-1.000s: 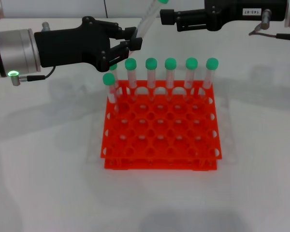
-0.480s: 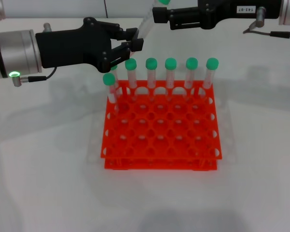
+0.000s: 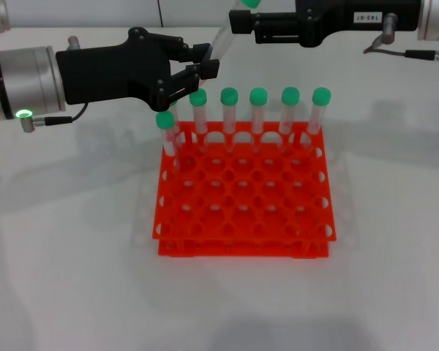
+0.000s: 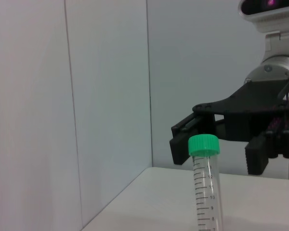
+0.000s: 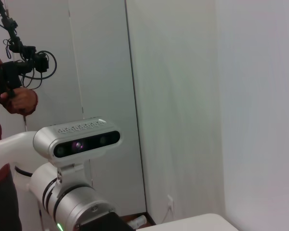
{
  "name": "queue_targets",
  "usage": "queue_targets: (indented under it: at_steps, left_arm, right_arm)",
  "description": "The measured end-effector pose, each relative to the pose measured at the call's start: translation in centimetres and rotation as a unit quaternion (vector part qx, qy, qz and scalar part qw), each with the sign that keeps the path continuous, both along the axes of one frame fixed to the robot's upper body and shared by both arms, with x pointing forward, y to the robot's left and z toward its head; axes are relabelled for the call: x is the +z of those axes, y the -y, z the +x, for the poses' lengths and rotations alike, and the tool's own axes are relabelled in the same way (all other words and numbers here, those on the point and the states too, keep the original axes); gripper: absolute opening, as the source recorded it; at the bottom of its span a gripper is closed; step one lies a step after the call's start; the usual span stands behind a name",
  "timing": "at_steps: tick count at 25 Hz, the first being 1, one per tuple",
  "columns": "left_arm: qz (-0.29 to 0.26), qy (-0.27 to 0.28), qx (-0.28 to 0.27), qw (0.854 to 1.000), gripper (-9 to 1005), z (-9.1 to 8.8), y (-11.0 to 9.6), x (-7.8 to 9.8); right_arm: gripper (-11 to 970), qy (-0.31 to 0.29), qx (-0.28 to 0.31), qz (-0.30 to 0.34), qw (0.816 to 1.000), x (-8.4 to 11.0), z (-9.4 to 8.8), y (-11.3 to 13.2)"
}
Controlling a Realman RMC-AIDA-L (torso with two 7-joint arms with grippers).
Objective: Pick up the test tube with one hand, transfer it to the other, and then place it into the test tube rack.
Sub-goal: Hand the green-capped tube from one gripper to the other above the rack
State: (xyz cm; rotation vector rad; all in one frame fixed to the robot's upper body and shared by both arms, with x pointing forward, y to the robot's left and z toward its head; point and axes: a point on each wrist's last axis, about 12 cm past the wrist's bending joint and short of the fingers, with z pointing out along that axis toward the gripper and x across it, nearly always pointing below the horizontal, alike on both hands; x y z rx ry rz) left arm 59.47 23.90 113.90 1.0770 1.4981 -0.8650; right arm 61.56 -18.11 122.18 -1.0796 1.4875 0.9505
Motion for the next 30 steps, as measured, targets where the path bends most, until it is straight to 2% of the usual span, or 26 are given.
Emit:
queue_targets:
  at_steps: [12, 17, 28, 30]
  left_arm:
    - [-0.001, 0.0, 0.0, 1.0, 229, -0.02, 0.07, -0.03]
    - [-0.001, -0.001, 0.0, 1.0, 229, -0.03, 0.04, -0.04]
    - [0.0, 0.0, 0.001, 1.0, 230, -0.03, 0.0, -0.06]
    - [0.0, 0.0, 0.0, 1.0, 231, 0.0, 0.03, -0.03]
  right_arm:
    - [601, 0.001, 0.001, -0.004, 1.0, 0.0, 0.12, -0.53]
    - [497, 0.003, 0.003, -0.003, 1.0, 0.15, 0.18, -0.65]
    - [491, 0.005, -0.004, -0.002, 1.0, 0.25, 0.38, -0.59]
    - [439, 0.005, -0.006, -0.002, 1.0, 0.25, 0.43, -0.56]
